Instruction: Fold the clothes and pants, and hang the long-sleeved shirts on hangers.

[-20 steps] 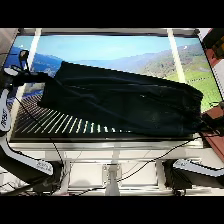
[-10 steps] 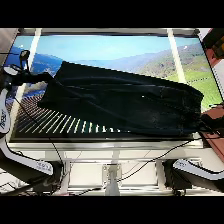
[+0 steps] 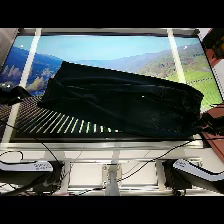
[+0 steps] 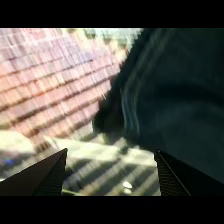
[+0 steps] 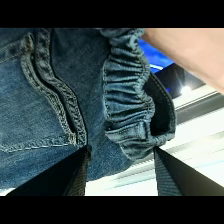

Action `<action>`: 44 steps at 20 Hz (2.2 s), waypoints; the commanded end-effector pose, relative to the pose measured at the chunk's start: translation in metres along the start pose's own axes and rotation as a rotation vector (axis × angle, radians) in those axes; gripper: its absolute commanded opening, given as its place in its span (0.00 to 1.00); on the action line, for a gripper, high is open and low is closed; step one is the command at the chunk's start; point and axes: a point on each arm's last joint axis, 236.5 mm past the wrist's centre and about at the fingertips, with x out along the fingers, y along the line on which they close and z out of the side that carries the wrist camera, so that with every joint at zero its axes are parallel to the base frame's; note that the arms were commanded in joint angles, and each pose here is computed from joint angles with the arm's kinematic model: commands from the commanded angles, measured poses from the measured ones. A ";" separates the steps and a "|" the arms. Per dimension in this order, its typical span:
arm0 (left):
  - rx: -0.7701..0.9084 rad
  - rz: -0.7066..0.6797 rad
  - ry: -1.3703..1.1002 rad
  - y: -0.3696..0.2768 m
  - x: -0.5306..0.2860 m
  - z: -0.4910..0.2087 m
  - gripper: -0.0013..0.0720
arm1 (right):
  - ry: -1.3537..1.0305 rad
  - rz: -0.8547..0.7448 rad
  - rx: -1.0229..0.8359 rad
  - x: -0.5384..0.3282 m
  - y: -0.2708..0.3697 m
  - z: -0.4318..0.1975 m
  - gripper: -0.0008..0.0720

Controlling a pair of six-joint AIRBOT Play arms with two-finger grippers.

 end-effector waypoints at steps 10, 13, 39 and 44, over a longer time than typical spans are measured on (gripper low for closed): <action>-0.319 -0.198 -0.053 -0.041 0.096 -0.071 0.81 | -0.266 -0.131 -0.053 -0.067 -0.005 0.006 0.64; -0.281 -0.132 -0.105 -0.045 0.113 -0.066 0.62 | -0.286 -0.135 -0.056 -0.072 -0.003 0.005 0.64; -0.050 -0.073 -0.317 -0.102 0.096 -0.019 0.05 | -0.359 -0.069 0.461 0.006 -0.008 -0.062 0.68; -0.051 -0.073 -0.317 -0.102 0.096 -0.020 0.05 | -0.362 -0.009 0.524 0.030 -0.009 -0.028 0.66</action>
